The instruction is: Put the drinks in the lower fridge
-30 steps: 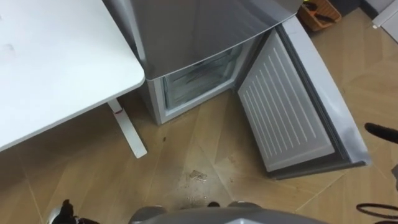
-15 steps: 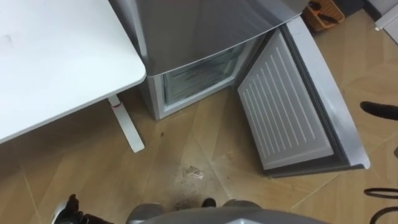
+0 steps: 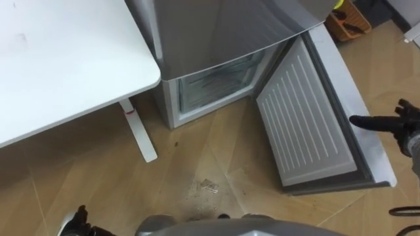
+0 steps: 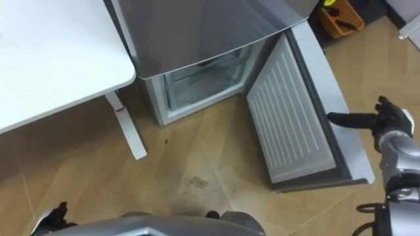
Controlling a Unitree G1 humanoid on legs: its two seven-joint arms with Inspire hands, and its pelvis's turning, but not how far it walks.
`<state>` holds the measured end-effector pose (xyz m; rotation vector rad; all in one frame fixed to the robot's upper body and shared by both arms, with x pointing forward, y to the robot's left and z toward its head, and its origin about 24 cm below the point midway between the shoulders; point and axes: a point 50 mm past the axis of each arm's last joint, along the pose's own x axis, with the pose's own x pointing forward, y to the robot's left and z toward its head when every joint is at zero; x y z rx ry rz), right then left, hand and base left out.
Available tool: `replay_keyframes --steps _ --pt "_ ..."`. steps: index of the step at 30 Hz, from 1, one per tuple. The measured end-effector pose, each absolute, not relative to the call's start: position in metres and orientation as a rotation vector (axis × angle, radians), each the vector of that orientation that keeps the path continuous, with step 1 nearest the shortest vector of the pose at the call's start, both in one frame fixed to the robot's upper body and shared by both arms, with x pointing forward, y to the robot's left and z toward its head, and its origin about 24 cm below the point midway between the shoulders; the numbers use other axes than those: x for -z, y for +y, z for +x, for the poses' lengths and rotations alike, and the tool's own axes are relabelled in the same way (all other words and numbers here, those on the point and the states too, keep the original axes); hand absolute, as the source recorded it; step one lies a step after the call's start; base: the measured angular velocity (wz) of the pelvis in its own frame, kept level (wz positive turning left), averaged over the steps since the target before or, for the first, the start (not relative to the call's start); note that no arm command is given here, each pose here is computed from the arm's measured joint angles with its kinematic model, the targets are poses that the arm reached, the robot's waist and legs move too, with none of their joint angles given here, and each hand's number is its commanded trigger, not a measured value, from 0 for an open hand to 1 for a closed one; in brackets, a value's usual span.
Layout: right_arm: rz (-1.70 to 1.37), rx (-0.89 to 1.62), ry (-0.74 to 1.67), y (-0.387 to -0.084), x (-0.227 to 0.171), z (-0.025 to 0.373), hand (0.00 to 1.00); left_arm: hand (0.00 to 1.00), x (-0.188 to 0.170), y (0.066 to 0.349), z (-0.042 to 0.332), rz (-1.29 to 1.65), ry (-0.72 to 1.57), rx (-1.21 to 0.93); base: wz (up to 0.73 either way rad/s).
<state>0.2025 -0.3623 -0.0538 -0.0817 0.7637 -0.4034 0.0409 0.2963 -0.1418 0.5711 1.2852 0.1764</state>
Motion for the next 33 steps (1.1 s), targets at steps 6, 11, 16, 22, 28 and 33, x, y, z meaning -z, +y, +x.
replay_keyframes --steps 6,11,16,22,28,33 --pt "-0.042 0.355 0.821 -0.360 0.065 0.189 0.00 0.00 0.142 0.295 0.048 0.570 1.268 -0.169 0.01" --pt "-0.010 0.319 0.867 -0.351 0.078 0.176 0.00 0.00 0.144 0.297 0.042 0.572 1.292 -0.165 0.01" --pt "0.004 0.307 0.887 -0.347 0.084 0.170 0.00 0.00 0.143 0.299 0.042 0.588 1.287 -0.182 0.00" --pt "0.057 0.279 0.886 -0.337 0.090 0.169 0.00 0.00 0.143 0.297 0.045 0.600 1.282 -0.165 0.00" --pt "0.191 0.154 0.856 -0.299 0.105 0.165 0.00 0.00 0.146 0.289 0.052 0.603 1.271 -0.134 -0.04" --pt "0.337 -0.039 0.795 -0.239 0.112 0.171 0.00 0.00 0.151 0.274 0.065 0.611 1.255 -0.061 -0.16"
